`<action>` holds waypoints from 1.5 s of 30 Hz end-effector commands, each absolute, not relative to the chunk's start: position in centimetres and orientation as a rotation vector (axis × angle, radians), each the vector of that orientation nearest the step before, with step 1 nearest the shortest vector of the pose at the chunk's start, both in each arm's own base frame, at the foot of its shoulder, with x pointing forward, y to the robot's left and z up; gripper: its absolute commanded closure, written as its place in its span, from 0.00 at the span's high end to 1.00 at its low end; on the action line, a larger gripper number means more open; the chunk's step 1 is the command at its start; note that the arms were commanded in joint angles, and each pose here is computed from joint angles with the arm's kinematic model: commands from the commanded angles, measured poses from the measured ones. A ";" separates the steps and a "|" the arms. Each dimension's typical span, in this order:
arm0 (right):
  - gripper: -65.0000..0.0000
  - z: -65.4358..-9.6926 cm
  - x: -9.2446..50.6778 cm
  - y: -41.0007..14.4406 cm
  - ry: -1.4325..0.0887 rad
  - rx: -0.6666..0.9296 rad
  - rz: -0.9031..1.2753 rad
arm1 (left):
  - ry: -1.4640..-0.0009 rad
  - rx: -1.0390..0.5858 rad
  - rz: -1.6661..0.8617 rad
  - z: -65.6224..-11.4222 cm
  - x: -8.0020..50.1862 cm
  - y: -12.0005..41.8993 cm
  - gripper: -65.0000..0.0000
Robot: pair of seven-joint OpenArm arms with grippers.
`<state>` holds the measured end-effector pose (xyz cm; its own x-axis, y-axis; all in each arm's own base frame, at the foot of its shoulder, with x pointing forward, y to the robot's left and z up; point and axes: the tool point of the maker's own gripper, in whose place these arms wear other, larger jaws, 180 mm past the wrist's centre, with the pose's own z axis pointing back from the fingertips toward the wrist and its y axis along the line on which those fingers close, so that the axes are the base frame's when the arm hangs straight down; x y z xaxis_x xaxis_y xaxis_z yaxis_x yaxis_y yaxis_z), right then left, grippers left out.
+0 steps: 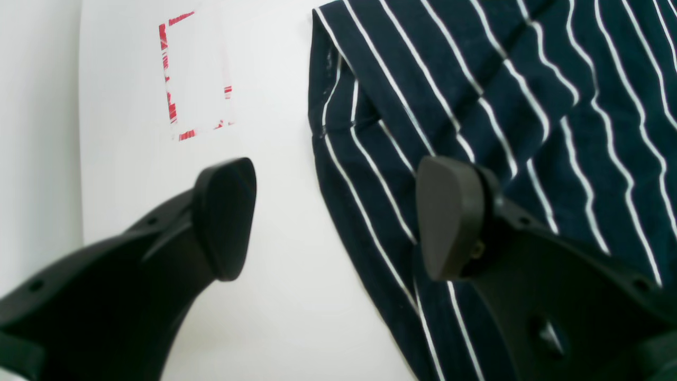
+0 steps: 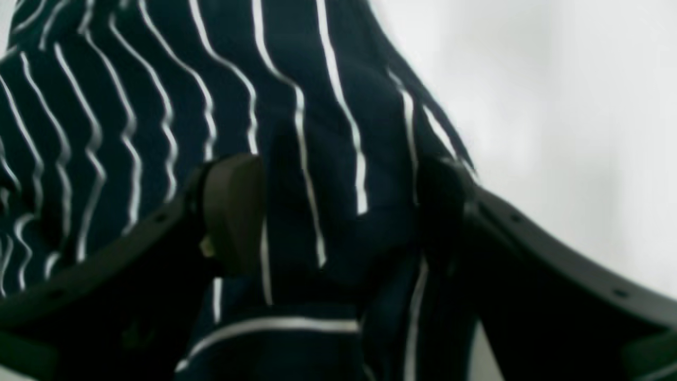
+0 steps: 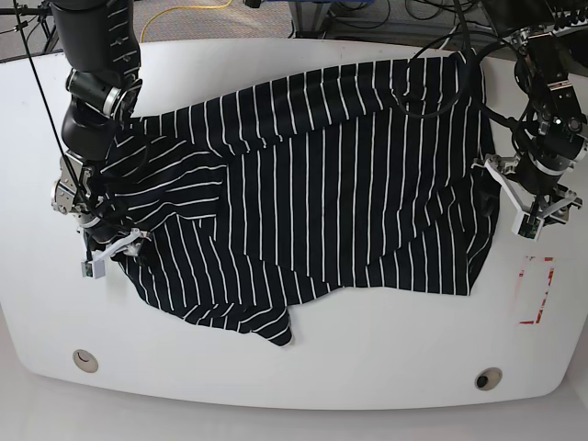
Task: Fold the T-shirt properly
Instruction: 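Grasp the shirt's side edges with both grippers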
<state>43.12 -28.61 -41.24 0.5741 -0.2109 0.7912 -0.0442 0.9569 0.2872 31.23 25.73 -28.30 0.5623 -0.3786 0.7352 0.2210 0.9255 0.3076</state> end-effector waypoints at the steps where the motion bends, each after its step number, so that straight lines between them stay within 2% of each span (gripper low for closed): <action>1: 0.65 -39.9 43.8 -29.6 -0.993 0.273 -0.095 | -0.958 0.200 -0.362 -26.9 31.8 25.8 0.67; 12: 0.64 -41.6 42.9 -27.5 -0.962 0.307 -0.095 | -0.960 0.196 -0.365 -26.9 31.9 25.6 0.67; 15: 0.54 -41.5 43.1 -27.5 -0.963 0.307 -0.090 | -0.959 0.195 -0.364 -27.0 31.9 25.6 0.67; 21: 0.17 -41.5 43.4 -25.9 -0.938 0.301 0.000 | -0.942 0.186 -0.353 -27.6 32.0 25.9 0.67; 24: 0.05 -41.0 43.7 -25.3 -0.942 0.284 0.060 | -0.949 0.188 -0.348 -27.4 32.3 26.0 0.67; 37: 0.00 -40.1 41.8 -25.4 -0.900 0.182 0.205 | -0.937 0.182 -0.335 -27.9 32.3 26.3 0.67; 45: 0.00 -39.7 39.9 -25.6 -0.878 0.125 0.264 | -0.870 0.133 -0.124 -31.1 34.0 30.3 0.68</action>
